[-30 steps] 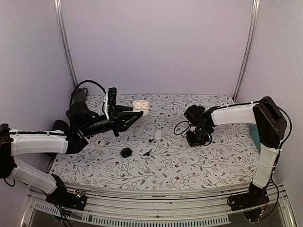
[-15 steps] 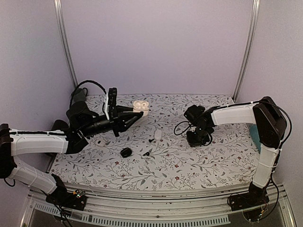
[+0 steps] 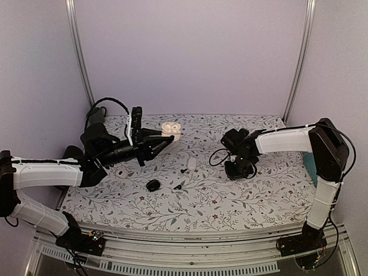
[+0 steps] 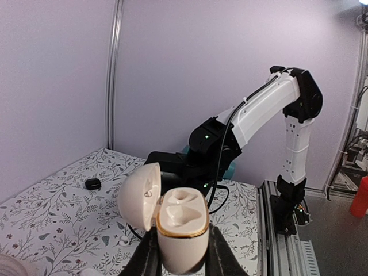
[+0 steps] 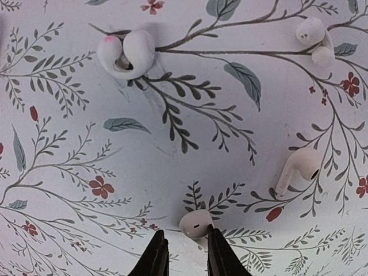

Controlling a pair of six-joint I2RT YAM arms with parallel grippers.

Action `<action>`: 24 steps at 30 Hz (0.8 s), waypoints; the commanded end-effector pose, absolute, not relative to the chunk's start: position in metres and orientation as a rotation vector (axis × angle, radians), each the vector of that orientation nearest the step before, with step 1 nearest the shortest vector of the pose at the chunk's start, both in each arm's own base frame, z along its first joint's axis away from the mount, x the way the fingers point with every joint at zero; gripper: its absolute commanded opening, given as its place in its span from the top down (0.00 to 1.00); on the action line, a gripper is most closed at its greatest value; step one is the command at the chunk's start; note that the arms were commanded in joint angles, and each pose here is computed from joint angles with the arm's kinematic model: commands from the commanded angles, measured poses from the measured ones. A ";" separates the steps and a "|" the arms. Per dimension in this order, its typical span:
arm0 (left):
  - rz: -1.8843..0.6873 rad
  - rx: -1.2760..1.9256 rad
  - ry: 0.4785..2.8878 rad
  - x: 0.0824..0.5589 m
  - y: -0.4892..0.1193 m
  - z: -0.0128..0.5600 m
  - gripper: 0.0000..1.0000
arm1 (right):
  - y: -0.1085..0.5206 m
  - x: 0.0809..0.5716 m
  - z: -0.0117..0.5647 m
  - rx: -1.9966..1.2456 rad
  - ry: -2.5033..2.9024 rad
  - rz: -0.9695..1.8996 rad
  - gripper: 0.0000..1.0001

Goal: Insert the wireless bluetooth earbuds into the charging case
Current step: Pick up the left earbud from the center of the board.

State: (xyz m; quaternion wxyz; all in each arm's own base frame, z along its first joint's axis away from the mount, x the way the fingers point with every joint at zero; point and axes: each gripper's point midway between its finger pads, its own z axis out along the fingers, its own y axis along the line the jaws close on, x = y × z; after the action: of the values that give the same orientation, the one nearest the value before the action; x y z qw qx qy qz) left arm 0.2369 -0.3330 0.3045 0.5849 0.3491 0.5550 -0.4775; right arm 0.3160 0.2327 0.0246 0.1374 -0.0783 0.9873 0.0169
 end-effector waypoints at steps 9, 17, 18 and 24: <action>-1.135 0.814 1.256 0.234 -0.336 0.318 1.00 | 0.239 0.320 0.053 -0.184 2.788 0.040 0.76; -1.146 0.816 1.260 0.235 -0.338 0.317 1.00 | 0.246 0.312 0.045 -0.206 2.803 0.027 0.76; -1.147 0.817 1.259 0.234 -0.338 0.318 1.00 | 0.246 0.312 0.044 -0.204 2.806 0.026 0.76; -1.144 0.820 1.258 0.234 -0.338 0.318 1.00 | 0.246 0.315 0.042 -0.193 2.802 0.012 0.77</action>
State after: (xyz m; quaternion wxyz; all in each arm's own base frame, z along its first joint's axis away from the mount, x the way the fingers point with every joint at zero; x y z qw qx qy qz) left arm 0.2374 -0.3344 0.3036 0.5794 0.3464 0.5580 -0.4827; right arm 0.3072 0.2443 0.0313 0.1470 -0.0786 0.9860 0.0042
